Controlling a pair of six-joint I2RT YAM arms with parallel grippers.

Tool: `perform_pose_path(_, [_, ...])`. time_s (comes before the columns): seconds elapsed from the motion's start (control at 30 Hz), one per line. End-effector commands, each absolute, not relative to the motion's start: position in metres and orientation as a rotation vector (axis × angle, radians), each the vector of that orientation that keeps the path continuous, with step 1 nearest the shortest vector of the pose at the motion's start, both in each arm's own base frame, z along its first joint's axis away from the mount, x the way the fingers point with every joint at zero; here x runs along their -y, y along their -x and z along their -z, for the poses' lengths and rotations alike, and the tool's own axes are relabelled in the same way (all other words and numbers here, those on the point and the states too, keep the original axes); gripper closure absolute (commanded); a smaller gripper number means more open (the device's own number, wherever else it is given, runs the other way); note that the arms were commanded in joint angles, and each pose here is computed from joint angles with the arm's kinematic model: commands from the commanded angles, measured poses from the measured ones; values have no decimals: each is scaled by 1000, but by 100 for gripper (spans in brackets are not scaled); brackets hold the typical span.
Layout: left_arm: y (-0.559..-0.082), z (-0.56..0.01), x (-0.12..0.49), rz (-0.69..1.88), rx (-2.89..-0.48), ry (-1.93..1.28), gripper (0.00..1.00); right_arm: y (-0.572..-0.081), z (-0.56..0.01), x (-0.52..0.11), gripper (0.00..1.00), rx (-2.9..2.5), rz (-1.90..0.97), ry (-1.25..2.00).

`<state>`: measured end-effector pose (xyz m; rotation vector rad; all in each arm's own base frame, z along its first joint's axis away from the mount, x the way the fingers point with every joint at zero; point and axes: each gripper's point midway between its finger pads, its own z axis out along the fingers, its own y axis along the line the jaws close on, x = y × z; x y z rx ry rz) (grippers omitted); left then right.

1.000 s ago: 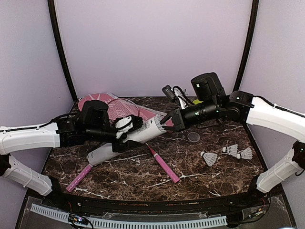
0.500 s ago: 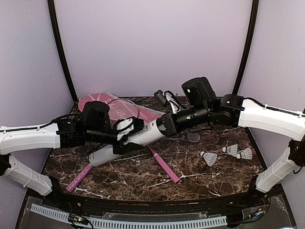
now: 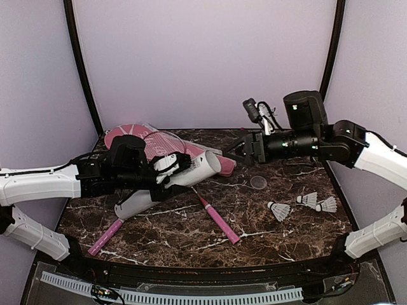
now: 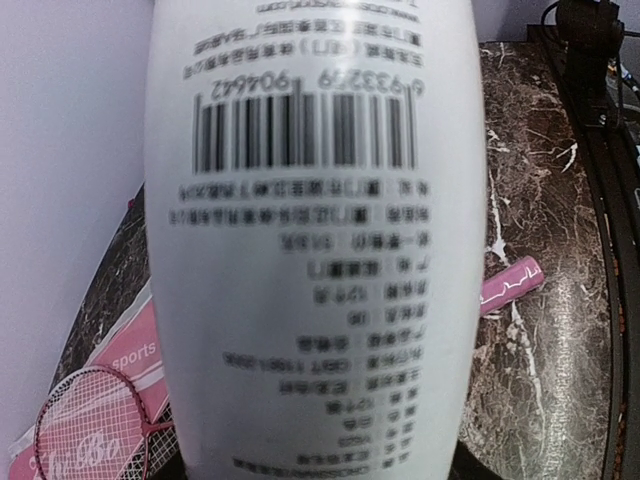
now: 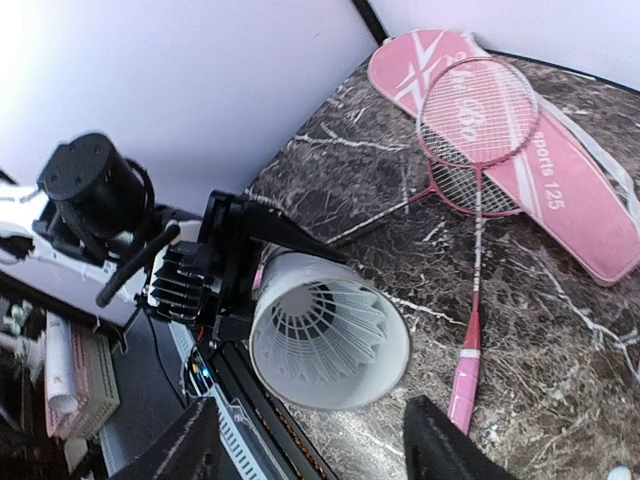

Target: Pack up the badminton gear

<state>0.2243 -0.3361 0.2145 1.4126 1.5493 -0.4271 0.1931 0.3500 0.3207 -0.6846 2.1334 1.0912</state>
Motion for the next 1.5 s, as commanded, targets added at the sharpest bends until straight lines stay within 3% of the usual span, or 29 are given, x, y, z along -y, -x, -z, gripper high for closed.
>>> perform_pose_path(0.0, [-238, -222, 328, 340, -1544, -1345, 44, -229, -318, -287, 33, -2191, -950, 319])
perform_pose_path(0.1, [-241, -226, 325, 313, -1535, -1319, 44, -251, -286, -233, 32, -2301, -767, 6])
perform_pose_path(0.27, [-243, -231, 322, 296, -1526, -1295, 44, -245, -201, -174, 32, -2422, -634, -337])
perform_pose_path(0.6, [-240, -232, 324, 318, -1519, -1306, 44, -228, -110, -149, 37, -2469, -676, -576])
perform_pose_path(1.0, [-237, -232, 325, 320, -1510, -1317, 44, -234, -86, -152, 57, -2484, -663, -626])
perform_pose_path(1.47, [-236, -232, 326, 323, -1507, -1324, 44, -225, -85, -122, 56, -2430, -545, -740])
